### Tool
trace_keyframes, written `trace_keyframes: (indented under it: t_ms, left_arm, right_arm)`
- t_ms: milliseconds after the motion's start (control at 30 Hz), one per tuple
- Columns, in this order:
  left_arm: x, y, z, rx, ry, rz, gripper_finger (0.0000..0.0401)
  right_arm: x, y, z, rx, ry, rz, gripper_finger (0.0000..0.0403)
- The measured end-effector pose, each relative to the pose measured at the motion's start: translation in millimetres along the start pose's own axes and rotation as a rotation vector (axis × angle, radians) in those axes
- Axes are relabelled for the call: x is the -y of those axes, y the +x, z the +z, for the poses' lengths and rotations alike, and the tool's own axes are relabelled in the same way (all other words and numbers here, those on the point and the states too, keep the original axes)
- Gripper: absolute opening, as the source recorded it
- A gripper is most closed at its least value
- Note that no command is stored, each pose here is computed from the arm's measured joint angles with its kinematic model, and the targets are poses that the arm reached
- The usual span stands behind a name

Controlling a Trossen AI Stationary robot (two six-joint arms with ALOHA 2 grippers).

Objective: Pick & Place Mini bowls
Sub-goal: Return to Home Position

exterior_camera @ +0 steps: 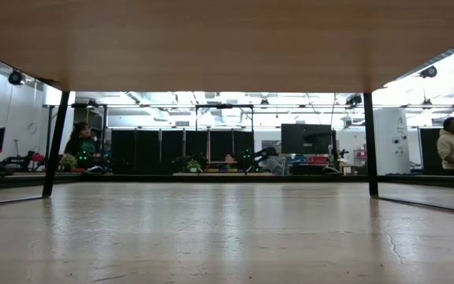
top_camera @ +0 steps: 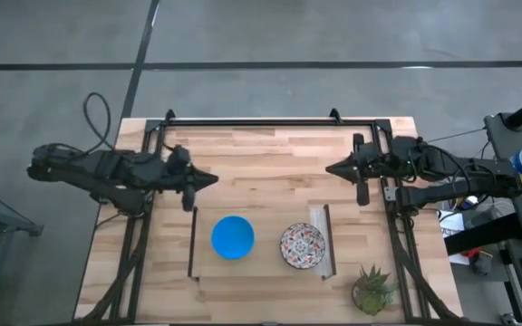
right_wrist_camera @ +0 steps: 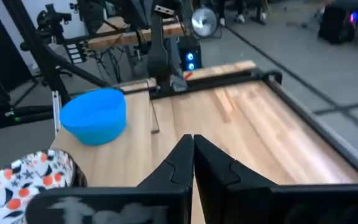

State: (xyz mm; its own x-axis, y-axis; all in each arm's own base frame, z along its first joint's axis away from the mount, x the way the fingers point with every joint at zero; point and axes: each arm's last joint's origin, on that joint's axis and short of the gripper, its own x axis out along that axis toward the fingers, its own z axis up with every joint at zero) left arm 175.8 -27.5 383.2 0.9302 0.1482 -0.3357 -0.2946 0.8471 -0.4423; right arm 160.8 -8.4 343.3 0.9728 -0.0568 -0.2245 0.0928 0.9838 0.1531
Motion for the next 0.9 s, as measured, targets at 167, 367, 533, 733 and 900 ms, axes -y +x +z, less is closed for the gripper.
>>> trace_keyframes:
  t_ms: [167,367,533,733,900]
  left_arm:
    - [-35,-15,-40,-0.058,-0.008,0.053,0.0000]
    - [-49,-13,-63,0.094,0.148,-0.074,0.0000]
    - [-59,-7,-84,0.129,0.236,-0.165,0.0000]
    - [-78,-4,-115,0.159,0.201,-0.210,0.0000]
    - [-89,-14,-125,0.224,0.187,-0.245,0.0000]
  right_arm:
    - [4,-2,-22,-0.039,0.082,-0.012,0.0008]
    - [5,7,-41,-0.040,0.026,0.041,0.0008]
    - [7,14,-58,-0.013,0.010,0.081,0.0008]
    - [7,21,-80,0.134,-0.013,0.203,0.0008]
    - [9,19,-94,0.229,-0.019,0.244,0.0009]
